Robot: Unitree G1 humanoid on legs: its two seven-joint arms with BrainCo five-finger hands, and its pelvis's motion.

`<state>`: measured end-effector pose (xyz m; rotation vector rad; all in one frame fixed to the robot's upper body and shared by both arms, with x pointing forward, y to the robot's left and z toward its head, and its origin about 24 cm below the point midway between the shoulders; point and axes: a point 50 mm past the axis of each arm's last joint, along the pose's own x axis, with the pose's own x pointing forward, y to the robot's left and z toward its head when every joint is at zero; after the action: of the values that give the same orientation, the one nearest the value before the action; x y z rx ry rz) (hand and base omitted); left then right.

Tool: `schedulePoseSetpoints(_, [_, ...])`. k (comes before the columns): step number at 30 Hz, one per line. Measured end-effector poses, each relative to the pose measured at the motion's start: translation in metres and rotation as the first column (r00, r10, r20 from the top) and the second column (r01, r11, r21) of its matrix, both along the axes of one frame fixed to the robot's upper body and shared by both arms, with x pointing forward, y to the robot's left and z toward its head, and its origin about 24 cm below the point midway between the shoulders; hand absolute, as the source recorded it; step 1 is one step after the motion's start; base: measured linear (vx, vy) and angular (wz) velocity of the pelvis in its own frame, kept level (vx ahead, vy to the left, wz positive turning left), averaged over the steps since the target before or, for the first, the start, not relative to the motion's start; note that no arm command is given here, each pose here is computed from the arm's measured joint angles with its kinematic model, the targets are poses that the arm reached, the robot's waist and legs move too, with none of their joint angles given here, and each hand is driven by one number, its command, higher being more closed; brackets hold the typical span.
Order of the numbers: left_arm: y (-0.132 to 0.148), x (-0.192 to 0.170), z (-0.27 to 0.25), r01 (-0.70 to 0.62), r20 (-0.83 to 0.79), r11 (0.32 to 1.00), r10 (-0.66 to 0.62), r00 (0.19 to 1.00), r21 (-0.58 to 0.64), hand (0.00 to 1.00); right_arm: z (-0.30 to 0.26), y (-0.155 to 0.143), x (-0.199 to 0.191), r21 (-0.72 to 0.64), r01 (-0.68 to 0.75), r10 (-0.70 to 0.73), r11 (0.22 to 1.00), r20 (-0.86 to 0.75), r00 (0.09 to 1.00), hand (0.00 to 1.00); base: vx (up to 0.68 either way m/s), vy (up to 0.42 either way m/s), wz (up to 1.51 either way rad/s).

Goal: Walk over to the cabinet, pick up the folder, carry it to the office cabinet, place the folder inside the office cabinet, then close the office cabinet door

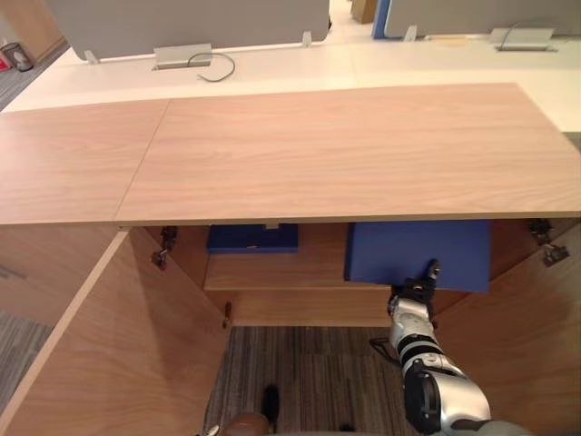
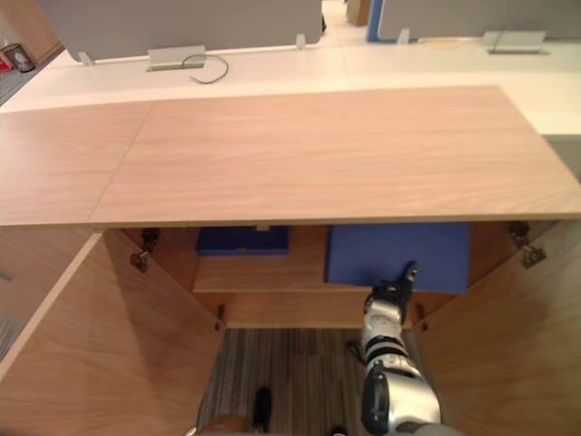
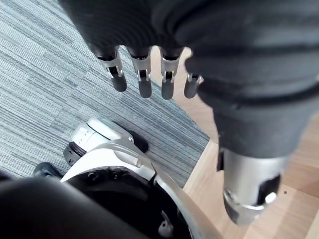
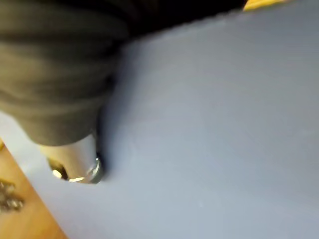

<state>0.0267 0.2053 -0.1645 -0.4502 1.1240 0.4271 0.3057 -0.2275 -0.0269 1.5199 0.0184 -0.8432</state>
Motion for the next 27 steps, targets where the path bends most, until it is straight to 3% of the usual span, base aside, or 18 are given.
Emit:
schedulePoseSetpoints(4, [-0.016,0.018,0.003,0.002,0.08,1.0,0.0,0.997,-0.032,0.0,0.065,-0.024,0.035,0.032,0.112,-0.116,0.993,0.186,0.976,1.0,-0.05,0.042,0.2])
schedulePoseSetpoints(8, [-0.028,0.018,0.002,0.011,0.08,0.998,-0.007,0.997,-0.055,0.0,0.134,-0.04,0.061,0.023,0.14,-0.139,0.99,0.349,0.927,1.0,-0.17,0.084,0.08])
schedulePoseSetpoints(13, [-0.037,0.009,0.001,-0.004,0.058,0.997,0.008,0.998,-0.074,0.0,0.236,-0.042,0.086,-0.136,0.09,-0.008,0.987,0.512,0.859,1.0,-0.22,0.009,-0.19])
schedulePoseSetpoints(18, [-0.044,0.013,0.001,-0.016,0.078,0.996,0.023,0.997,-0.082,0.0,0.302,-0.055,0.08,-0.207,0.145,0.013,0.968,0.615,0.789,1.0,-0.1,0.021,-0.07])
schedulePoseSetpoints(27, [-0.055,0.014,0.001,-0.023,0.072,0.995,0.031,0.997,-0.098,0.0,0.364,-0.07,0.063,-0.228,0.22,0.005,0.949,0.704,0.71,1.0,-0.03,0.014,-0.01])
